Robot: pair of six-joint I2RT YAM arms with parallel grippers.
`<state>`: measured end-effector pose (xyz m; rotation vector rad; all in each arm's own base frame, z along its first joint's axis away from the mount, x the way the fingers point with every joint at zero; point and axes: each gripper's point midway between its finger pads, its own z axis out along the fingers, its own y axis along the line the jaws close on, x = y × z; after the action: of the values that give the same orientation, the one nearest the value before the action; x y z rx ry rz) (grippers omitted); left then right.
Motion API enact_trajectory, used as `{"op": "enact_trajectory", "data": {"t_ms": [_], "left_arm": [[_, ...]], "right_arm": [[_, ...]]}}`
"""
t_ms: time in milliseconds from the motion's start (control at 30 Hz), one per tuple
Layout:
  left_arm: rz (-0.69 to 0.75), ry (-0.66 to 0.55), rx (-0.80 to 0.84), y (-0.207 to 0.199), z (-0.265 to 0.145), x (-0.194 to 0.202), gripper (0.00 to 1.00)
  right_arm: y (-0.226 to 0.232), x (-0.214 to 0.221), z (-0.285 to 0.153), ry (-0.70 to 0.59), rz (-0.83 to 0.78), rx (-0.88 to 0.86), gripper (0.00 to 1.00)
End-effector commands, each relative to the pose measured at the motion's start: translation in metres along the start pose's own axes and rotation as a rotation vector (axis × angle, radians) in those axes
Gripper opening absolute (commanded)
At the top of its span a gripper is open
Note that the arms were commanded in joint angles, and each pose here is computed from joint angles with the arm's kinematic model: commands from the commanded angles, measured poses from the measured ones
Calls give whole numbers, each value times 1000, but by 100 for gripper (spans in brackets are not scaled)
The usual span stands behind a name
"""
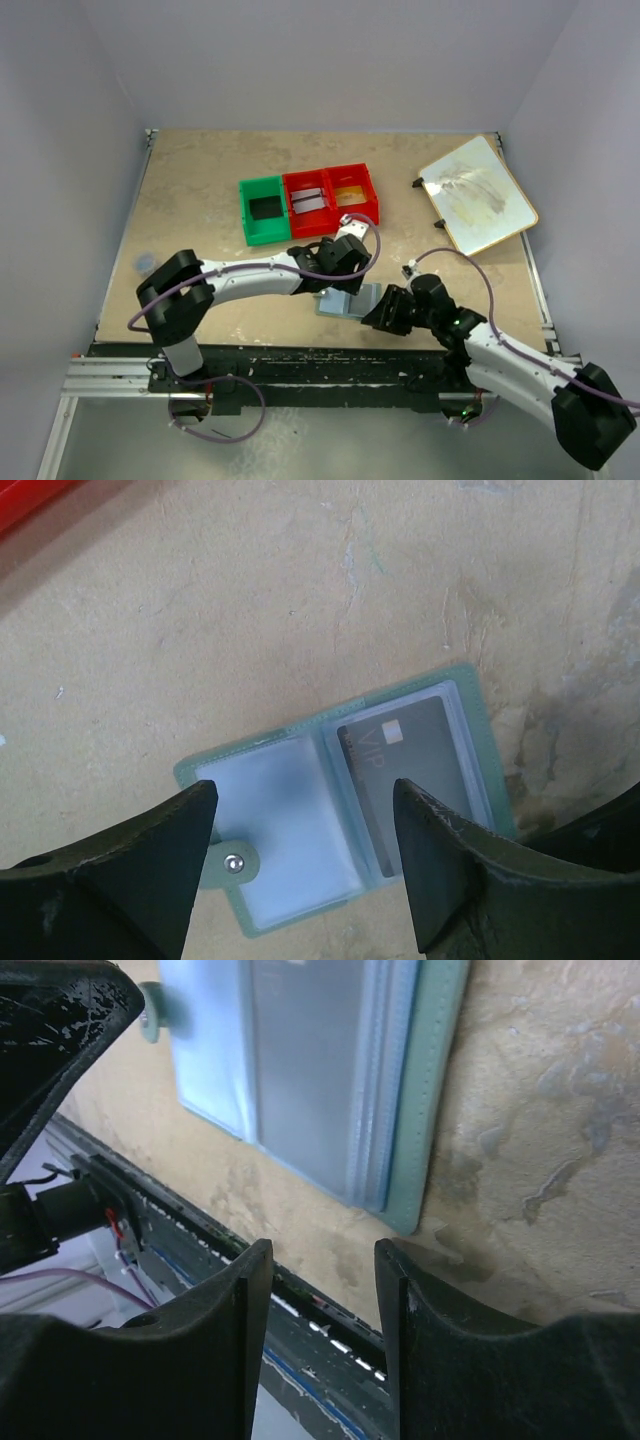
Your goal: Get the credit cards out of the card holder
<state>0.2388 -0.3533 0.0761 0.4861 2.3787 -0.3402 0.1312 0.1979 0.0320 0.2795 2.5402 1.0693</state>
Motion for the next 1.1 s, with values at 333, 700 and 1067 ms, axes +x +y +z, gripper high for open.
{"op": "enact_trajectory", "data": {"t_ms": [333, 700, 1067], "left_arm": [[35, 29, -12, 11, 30, 22, 66], [-109, 56, 60, 19, 5, 57, 63], [-166, -109, -52, 42, -27, 10, 63]], "right_arm": [[11, -33, 27, -100, 61, -14, 51], [9, -55, 34, -81, -37, 62, 51], [27, -84, 7, -149, -129, 141, 52]]}}
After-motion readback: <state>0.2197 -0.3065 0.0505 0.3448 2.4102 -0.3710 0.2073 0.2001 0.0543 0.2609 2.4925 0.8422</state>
